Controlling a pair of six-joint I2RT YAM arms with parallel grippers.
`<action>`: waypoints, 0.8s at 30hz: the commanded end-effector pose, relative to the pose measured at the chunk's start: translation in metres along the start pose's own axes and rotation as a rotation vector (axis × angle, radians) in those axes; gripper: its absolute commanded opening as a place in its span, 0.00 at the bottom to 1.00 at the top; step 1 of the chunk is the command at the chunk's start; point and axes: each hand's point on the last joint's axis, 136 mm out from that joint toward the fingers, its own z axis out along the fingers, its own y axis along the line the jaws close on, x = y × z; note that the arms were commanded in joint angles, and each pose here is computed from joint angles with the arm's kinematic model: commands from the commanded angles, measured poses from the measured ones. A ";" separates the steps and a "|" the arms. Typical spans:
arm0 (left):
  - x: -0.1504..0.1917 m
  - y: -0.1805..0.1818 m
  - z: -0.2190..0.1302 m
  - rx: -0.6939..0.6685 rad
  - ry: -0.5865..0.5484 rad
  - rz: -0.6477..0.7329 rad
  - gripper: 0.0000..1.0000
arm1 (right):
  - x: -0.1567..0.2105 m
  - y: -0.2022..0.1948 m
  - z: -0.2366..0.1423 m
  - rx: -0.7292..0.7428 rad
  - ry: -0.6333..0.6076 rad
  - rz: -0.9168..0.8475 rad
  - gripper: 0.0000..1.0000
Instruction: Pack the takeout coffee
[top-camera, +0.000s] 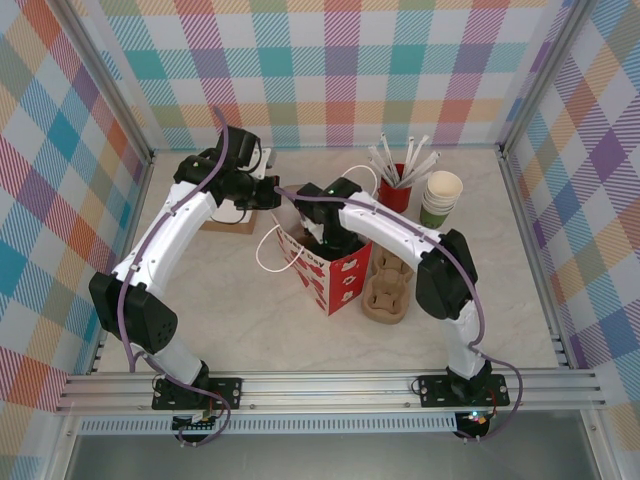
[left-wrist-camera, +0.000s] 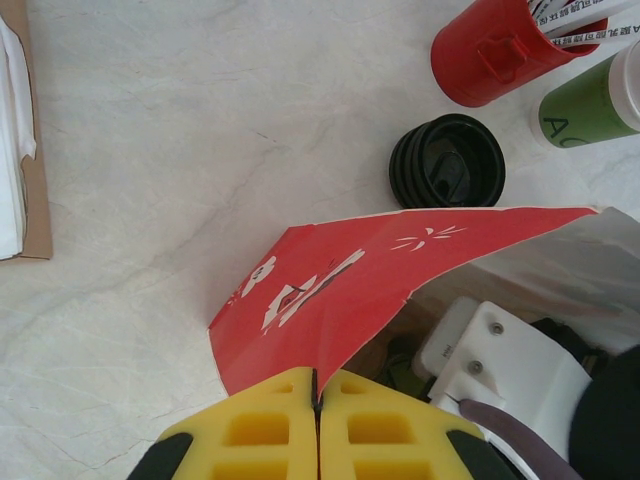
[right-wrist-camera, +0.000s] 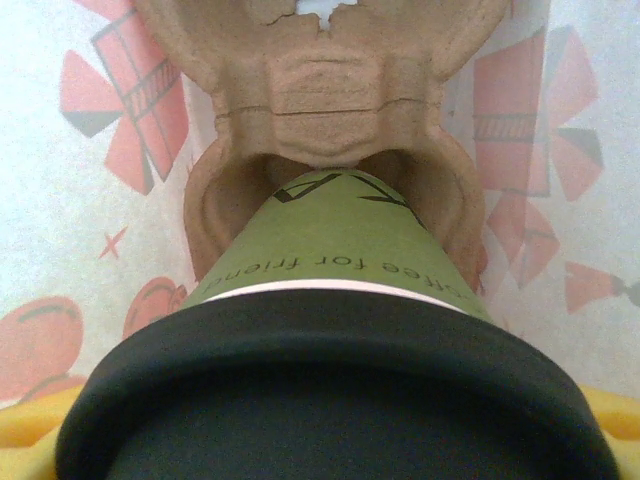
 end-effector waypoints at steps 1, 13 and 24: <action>0.001 -0.005 0.005 0.006 0.019 0.004 0.06 | 0.005 -0.002 0.020 0.005 0.058 0.008 0.79; 0.001 -0.006 0.006 0.010 0.023 0.003 0.05 | 0.008 -0.004 0.043 -0.001 0.079 0.006 0.79; 0.001 -0.006 0.006 0.008 0.022 0.005 0.06 | 0.018 -0.004 0.071 -0.012 0.149 0.009 0.79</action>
